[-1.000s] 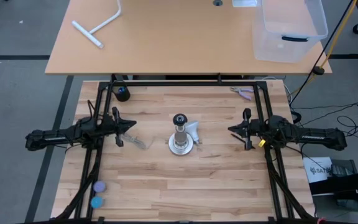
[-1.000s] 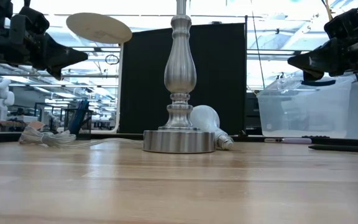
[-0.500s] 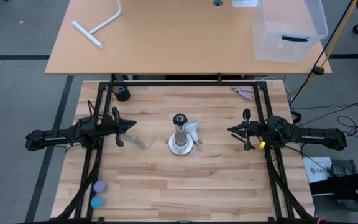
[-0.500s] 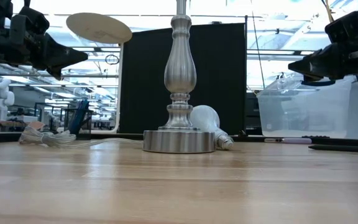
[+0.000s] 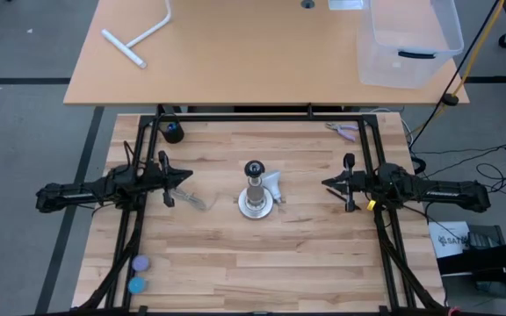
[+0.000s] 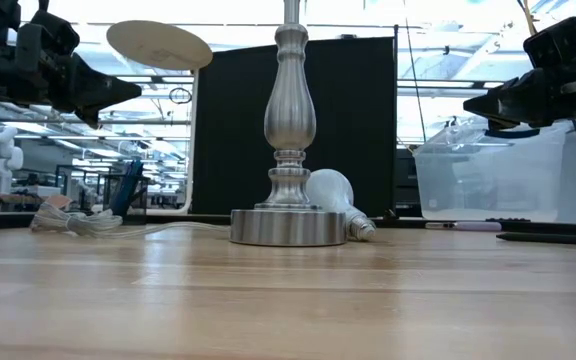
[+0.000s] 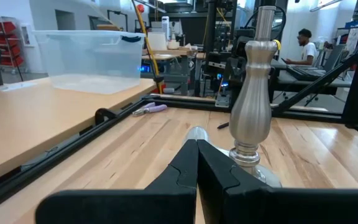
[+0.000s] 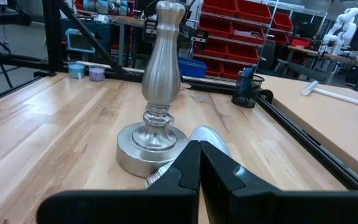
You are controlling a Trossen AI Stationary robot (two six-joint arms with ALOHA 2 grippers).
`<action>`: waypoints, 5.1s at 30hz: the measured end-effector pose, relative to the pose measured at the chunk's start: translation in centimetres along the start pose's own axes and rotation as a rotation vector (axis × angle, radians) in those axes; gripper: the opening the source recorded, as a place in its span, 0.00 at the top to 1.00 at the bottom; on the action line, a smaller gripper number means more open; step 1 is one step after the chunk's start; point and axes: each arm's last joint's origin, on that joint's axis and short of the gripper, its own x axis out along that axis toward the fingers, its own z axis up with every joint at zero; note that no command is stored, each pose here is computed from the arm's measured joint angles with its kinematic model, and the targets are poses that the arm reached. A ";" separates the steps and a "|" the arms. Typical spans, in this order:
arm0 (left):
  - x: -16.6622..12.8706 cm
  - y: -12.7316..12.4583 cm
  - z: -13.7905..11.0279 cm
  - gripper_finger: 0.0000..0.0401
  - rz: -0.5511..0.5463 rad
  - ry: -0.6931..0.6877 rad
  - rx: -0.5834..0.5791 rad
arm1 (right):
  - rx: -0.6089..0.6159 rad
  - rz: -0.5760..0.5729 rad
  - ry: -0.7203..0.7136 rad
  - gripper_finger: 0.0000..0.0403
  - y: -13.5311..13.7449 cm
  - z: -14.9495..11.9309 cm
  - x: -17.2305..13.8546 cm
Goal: Screw lightbulb
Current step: Return to Home Position
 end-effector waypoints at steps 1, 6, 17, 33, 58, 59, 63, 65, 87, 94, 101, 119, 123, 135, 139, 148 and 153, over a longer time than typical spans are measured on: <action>0.0 0.0 0.0 0.99 0.000 0.000 0.000 | 0.005 0.000 0.000 1.00 0.0 0.0 0.0; 0.0 0.0 0.0 0.99 0.000 0.000 0.000 | 0.011 0.000 0.000 1.00 0.0 0.0 0.0; 0.0 0.0 0.0 0.99 0.000 0.000 -0.013 | 0.013 0.000 0.001 1.00 0.0 0.0 0.0; 0.0 0.0 0.0 0.99 0.000 0.000 -0.015 | 0.013 0.000 0.003 1.00 0.0 0.0 0.0; 0.0 0.0 0.0 0.99 0.000 -0.003 -0.016 | 0.011 -0.334 0.039 1.00 -1.0 0.0 -0.1; 0.0 0.0 0.0 0.99 0.000 -0.003 -0.015 | 0.011 -0.334 0.039 1.00 -1.0 0.0 -0.1; 0.0 0.0 0.0 0.99 0.000 -0.003 -0.015 | 0.011 -0.334 0.040 1.00 -1.0 0.0 -0.1; 0.0 0.0 0.0 0.99 0.000 -0.004 -0.015 | 0.011 -0.334 0.040 1.00 -1.0 -0.1 -0.1; 0.0 0.0 0.0 0.99 0.000 -0.006 -0.016 | 0.010 -0.334 0.041 1.00 -1.0 -0.1 -0.1; 0.0 0.0 0.0 0.99 0.000 -0.006 -0.016 | 0.010 -0.334 0.041 1.00 -1.0 -0.1 -0.1; 0.0 0.0 0.0 0.99 0.000 -0.006 -0.016 | 0.010 -0.334 0.041 1.00 -1.0 -0.1 -0.1; 0.0 0.0 0.0 0.99 0.000 -0.007 -0.016 | 0.010 -0.333 0.041 1.00 -1.0 -0.1 -0.1; 0.0 0.0 0.0 0.99 0.000 -0.007 -0.016 | 0.010 -0.334 0.041 1.00 -1.0 -0.1 -0.1; 0.0 0.0 0.0 0.99 0.000 -0.007 -0.016 | 0.010 -0.334 0.041 1.00 -1.0 -0.1 -0.1; 0.0 0.0 0.0 0.99 0.000 -0.007 -0.016 | 0.010 -0.334 0.041 1.00 -1.0 -0.1 -0.1; 0.0 0.0 0.0 0.99 -0.001 -0.007 -0.016 | 0.010 -0.333 0.041 1.00 -1.0 -0.1 -0.1; 0.0 0.0 0.0 0.99 0.000 -0.007 -0.016 | 0.010 -0.334 0.041 1.00 -1.0 -0.1 -0.1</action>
